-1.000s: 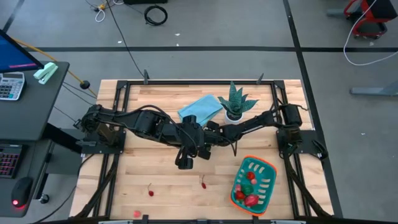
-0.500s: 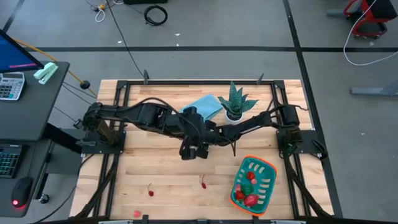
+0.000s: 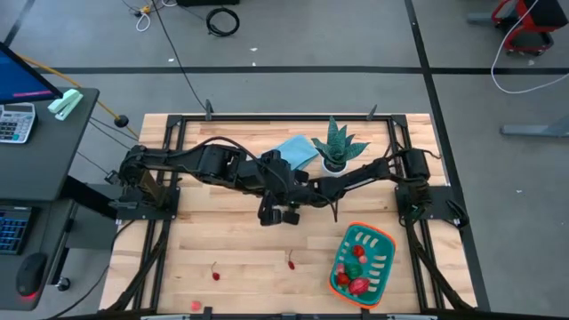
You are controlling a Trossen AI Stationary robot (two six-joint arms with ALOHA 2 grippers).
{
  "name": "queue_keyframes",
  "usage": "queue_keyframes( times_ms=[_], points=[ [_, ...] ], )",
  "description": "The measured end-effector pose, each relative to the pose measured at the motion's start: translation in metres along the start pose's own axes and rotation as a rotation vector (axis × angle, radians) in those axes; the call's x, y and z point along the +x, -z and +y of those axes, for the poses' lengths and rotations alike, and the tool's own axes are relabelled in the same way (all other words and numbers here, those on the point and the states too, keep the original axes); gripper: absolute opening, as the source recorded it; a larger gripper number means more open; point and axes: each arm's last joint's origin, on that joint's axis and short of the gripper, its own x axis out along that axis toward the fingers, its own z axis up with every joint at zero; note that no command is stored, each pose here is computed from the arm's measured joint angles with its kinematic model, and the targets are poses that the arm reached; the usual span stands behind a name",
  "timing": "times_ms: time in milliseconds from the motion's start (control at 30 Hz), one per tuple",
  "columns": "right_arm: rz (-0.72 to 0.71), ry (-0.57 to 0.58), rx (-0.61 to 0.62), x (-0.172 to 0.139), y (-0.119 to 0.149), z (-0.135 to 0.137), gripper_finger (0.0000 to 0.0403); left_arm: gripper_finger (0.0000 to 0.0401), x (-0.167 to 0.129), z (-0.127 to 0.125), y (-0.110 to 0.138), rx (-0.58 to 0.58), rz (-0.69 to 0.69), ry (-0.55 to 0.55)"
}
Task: Pick and placing Produce into tupperware
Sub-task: Put the top apricot into the basket
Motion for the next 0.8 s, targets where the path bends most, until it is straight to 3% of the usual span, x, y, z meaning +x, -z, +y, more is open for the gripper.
queue_keyframes(
  times_ms=[133,300,433,567,667,800],
  points=[
    [0.104,-0.023,-0.065,-0.034,0.003,0.007,0.0022,0.0078,0.000,0.000,0.001,-0.028,0.008,-0.001],
    [0.155,-0.029,-0.074,-0.115,0.005,0.018,0.0024,0.0071,0.000,0.000,0.003,-0.034,0.027,-0.003],
    [0.093,-0.115,-0.001,-0.198,0.014,0.029,0.0023,0.0067,0.000,0.000,0.005,-0.077,0.048,-0.007],
    [0.060,-0.160,0.105,-0.263,0.041,0.040,0.0023,0.0068,-0.001,-0.001,0.008,-0.151,0.083,-0.012],
    [0.104,-0.157,0.109,-0.285,0.067,0.056,0.0023,0.0068,-0.002,-0.006,0.014,-0.278,0.127,-0.021],
    [0.159,-0.166,0.100,-0.283,0.099,0.088,0.0023,0.0058,-0.005,-0.024,0.027,-0.382,0.238,-0.037]
  ],
)
